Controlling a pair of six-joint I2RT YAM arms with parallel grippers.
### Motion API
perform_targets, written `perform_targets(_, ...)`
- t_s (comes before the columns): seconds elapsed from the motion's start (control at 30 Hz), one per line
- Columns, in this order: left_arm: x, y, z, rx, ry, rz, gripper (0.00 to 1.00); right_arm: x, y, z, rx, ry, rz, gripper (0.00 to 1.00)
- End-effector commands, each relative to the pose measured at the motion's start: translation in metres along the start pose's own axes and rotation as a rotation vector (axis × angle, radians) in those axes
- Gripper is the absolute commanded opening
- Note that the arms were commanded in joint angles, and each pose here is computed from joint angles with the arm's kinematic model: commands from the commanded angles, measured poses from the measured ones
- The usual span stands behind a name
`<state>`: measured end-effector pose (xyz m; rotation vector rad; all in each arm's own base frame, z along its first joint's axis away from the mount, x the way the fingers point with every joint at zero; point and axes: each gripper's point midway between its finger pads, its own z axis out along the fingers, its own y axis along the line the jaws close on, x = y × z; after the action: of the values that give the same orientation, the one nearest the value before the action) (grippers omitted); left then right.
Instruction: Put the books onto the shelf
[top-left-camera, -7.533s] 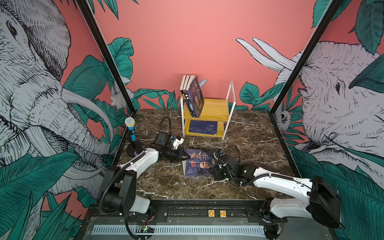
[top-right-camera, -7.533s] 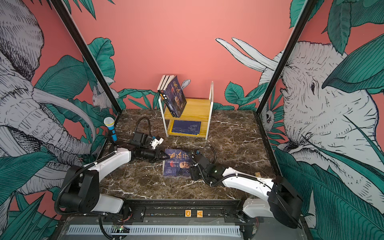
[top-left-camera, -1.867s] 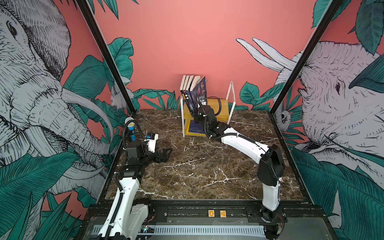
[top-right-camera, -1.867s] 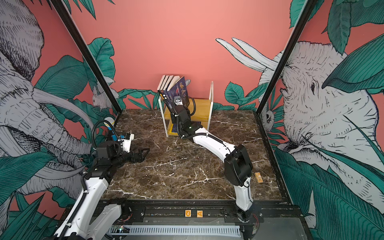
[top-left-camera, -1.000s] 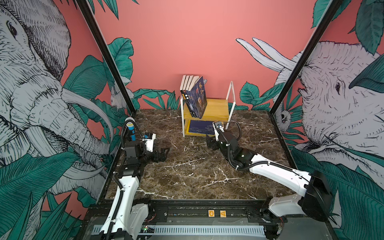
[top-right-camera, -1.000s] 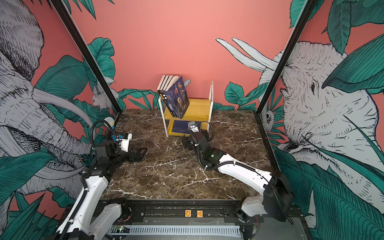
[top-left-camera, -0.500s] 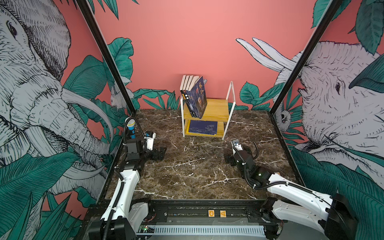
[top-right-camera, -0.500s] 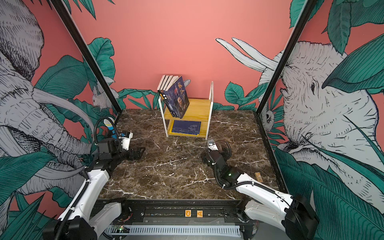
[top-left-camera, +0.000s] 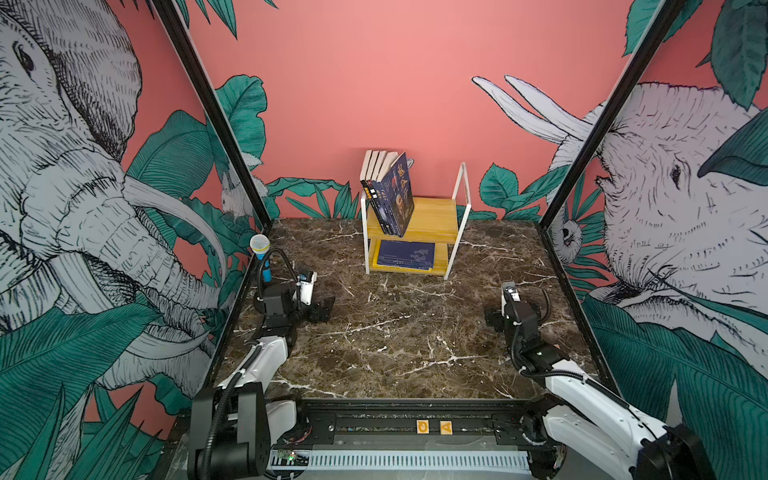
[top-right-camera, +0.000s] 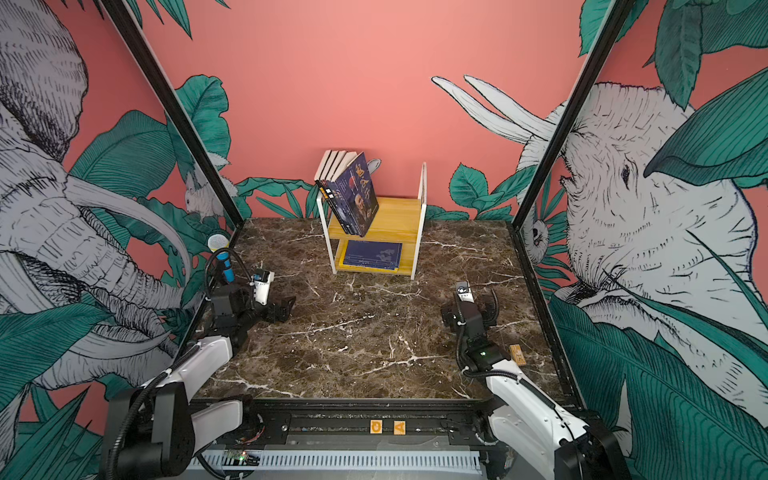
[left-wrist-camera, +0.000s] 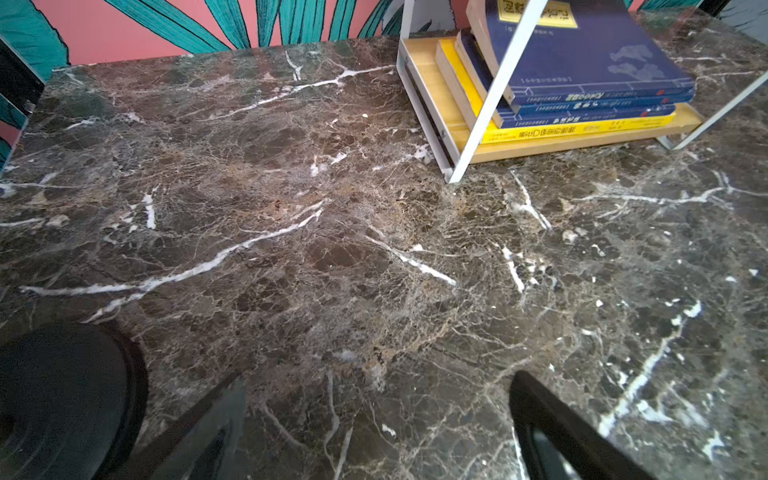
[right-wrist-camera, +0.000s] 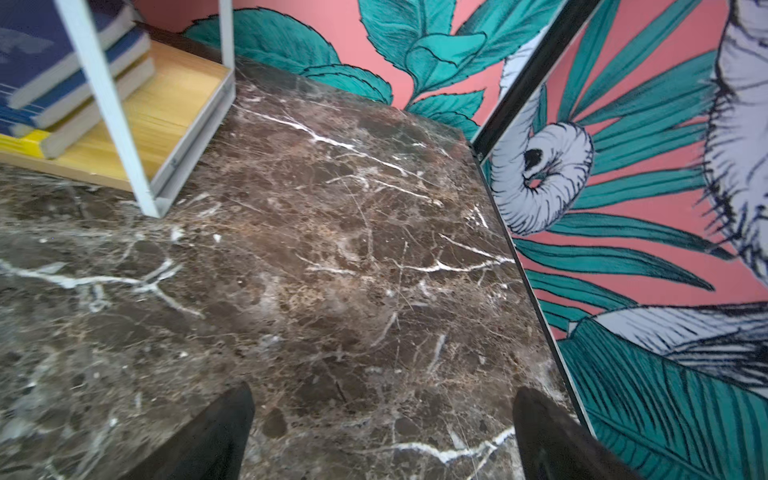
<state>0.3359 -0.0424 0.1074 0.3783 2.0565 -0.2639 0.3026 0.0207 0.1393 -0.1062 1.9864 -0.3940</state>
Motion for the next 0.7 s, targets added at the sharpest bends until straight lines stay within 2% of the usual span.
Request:
perform_targets(0.0, -0.023, 0.000, 0.001, -0.003, -0.156, 0.121, 1.00, -0.010, -0.017, 0.007, 0.065, -0.076, 0.053, 1.00)
perform_targets(0.23, -0.031, 0.012, 0.014, -0.058, -0.215, 0.078, 0.99, 0.006, -0.026, 0.028, 0.148, -0.093, 0.047, 1.00)
perform_targets(0.33, -0.035, 0.011, 0.018, -0.066, -0.236, 0.088, 1.00, 0.000, -0.027, 0.037, 0.173, -0.125, 0.047, 1.00)
perform_targets(0.67, -0.028, 0.021, 0.034, -0.174, -0.254, 0.111, 1.00, -0.012, -0.020, 0.072, 0.127, -0.177, 0.102, 1.00)
